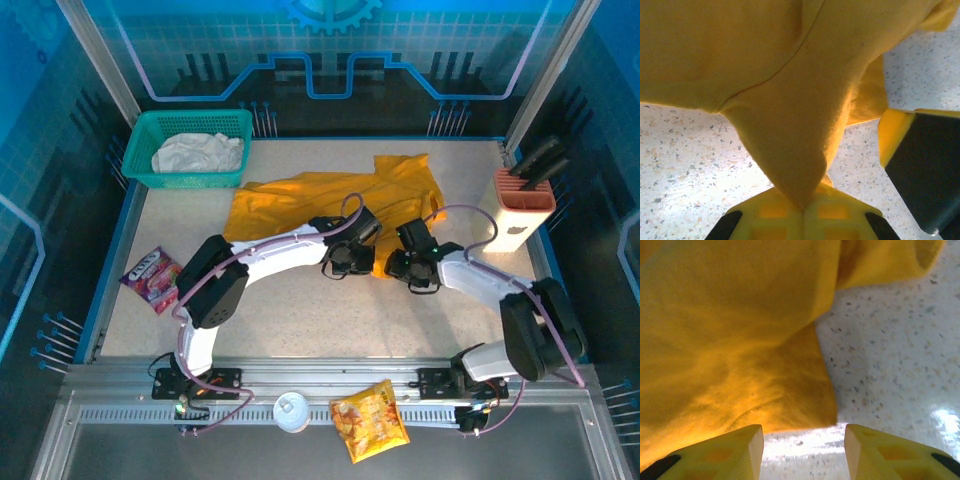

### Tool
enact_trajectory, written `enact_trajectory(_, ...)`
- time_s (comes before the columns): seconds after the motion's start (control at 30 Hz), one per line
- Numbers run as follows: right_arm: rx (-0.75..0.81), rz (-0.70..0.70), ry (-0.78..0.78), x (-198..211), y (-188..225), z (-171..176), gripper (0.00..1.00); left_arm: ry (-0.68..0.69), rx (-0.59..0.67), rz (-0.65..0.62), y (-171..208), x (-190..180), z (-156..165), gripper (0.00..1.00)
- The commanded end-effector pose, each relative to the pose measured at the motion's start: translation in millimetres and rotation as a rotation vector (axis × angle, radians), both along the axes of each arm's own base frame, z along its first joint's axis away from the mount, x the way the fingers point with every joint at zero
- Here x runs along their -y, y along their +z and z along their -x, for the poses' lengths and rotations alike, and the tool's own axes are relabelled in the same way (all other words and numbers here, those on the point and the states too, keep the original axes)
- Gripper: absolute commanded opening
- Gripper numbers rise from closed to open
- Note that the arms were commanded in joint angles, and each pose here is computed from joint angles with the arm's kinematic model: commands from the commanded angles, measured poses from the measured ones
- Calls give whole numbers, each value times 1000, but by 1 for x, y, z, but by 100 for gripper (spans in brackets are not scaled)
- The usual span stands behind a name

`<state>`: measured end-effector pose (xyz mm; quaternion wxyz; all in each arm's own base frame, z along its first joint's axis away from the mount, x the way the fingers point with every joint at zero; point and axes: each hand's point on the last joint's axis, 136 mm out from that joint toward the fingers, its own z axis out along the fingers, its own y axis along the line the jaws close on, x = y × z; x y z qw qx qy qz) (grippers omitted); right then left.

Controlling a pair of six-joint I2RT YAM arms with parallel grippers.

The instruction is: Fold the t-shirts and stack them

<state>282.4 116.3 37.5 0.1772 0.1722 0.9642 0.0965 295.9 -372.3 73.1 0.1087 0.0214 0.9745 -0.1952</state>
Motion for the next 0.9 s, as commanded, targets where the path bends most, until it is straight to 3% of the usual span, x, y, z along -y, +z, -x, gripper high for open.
enact_trajectory(0.0, -54, 102, 31, 6, -15, 1, 47, -10, -14, -34, -20, -3, 0, 0)
enact_trajectory(0.23, -130, 139, 79, -5, -35, -9, 43, -7, -17, -37, -22, -4, 0, 0)
enact_trajectory(0.53, -173, 134, 69, -6, -40, -3, 2, -17, -28, -15, -17, -4, 5, 0)
enact_trajectory(0.7, -145, 166, 55, 1, -16, 9, 0, -45, -52, 19, -15, 2, 12, 0)
enact_trajectory(0.87, -166, 201, 43, 13, -4, 43, 0, -84, -112, 63, -23, 12, 33, 0)
